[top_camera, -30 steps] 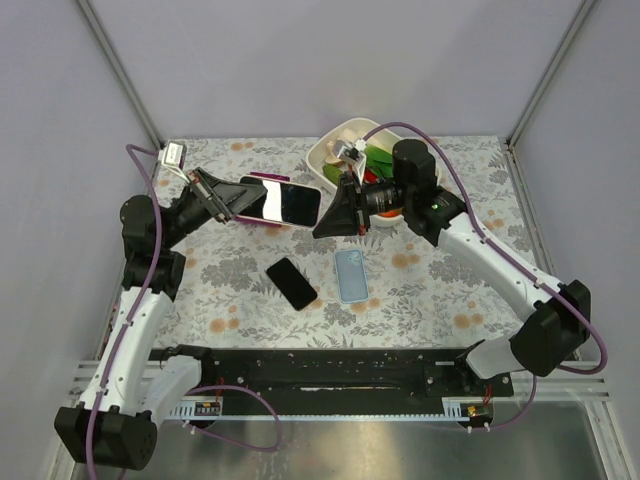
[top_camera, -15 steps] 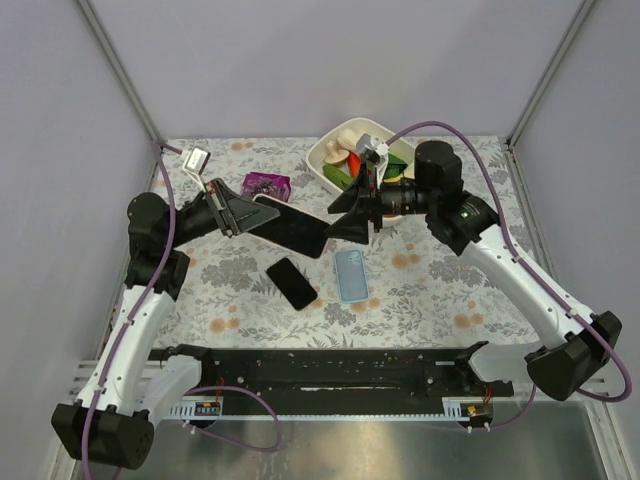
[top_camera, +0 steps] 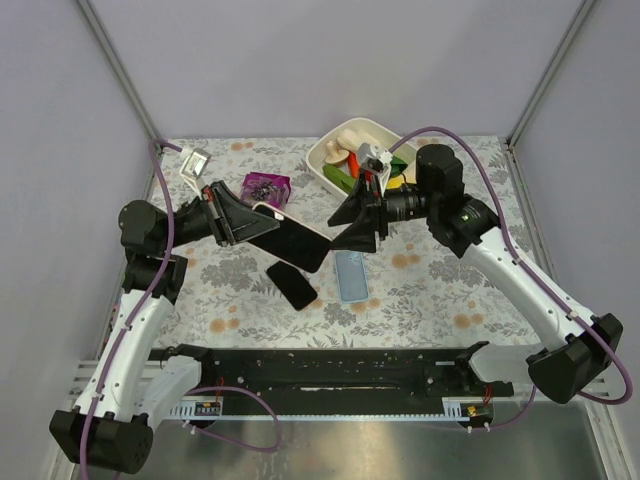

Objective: Take the phone out of the phone case
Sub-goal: Remove the phone case from the phone.

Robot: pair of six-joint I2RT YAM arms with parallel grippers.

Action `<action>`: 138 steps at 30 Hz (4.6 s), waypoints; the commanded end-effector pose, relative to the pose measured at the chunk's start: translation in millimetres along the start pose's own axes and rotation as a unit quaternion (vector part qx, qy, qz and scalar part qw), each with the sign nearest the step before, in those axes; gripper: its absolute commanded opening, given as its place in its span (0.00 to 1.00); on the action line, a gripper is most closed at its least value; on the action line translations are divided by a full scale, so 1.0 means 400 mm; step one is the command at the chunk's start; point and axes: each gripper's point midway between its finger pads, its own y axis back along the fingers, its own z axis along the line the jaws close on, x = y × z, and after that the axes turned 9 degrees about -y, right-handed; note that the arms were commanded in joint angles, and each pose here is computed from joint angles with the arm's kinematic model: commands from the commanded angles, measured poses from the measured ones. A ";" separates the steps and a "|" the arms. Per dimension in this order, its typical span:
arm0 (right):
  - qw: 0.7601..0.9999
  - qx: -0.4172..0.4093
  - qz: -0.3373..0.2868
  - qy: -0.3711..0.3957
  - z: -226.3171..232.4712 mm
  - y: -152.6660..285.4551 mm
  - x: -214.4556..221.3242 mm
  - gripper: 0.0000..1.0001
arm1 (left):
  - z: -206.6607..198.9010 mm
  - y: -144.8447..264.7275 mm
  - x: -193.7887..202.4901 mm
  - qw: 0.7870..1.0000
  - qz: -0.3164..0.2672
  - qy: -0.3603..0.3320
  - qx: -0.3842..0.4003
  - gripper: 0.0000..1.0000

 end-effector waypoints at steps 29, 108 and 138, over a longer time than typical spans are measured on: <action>0.998 -0.063 -0.022 -0.019 0.038 -0.015 -0.025 0.00 | -0.048 -0.001 -0.006 0.996 0.008 -0.083 0.028 0.00; 0.999 0.004 0.047 -0.004 0.021 -0.060 0.101 0.00 | -0.041 0.013 0.095 0.976 0.104 -0.188 0.043 0.00; 0.955 -0.272 0.088 -0.078 0.214 -0.050 0.097 0.00 | -0.184 0.062 0.147 0.938 0.147 -0.246 0.196 0.00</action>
